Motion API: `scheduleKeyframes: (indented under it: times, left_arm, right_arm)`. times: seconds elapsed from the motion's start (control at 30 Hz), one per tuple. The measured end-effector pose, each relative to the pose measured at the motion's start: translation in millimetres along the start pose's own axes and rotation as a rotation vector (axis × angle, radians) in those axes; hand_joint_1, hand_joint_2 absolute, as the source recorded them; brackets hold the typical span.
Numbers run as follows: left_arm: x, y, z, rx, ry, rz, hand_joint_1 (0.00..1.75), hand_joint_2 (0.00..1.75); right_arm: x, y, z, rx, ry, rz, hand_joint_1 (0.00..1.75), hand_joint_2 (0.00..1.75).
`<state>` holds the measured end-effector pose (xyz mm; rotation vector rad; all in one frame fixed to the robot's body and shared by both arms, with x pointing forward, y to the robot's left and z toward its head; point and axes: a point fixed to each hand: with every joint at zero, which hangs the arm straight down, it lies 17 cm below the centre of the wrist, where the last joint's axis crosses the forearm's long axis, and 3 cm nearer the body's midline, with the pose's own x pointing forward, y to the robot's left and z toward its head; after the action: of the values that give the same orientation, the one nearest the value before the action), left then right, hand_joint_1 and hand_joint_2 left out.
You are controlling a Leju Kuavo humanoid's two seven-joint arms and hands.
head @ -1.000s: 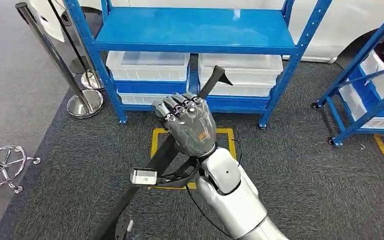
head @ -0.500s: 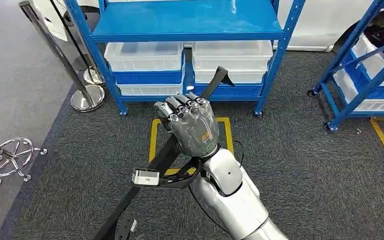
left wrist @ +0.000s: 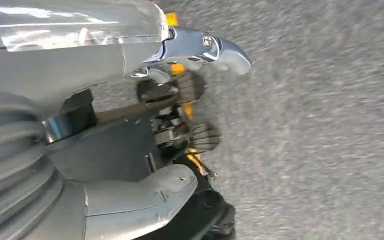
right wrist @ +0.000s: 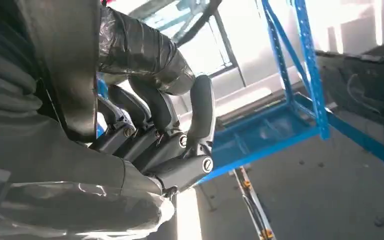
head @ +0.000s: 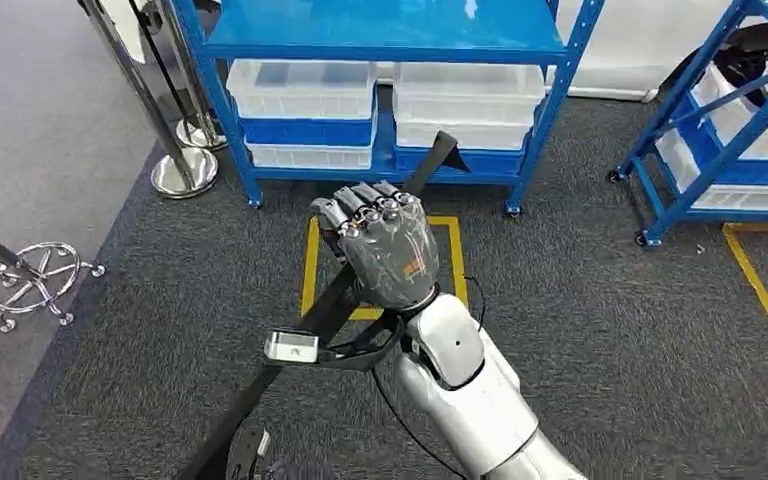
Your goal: Take the parts from the cabinet and place them on the table.
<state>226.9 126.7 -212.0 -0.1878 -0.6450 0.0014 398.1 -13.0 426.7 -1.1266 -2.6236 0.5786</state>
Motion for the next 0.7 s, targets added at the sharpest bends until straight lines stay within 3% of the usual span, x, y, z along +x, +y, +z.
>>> scheduleKeyframes:
  times: [0.7]
  left_arm:
    - [5.7, 0.5, -1.3, 0.001, -0.016, -0.01, 0.0, 1.75]
  right_arm:
    - [-0.7, 7.2, 0.5, 0.02, -0.005, -0.004, 1.75, 1.75]
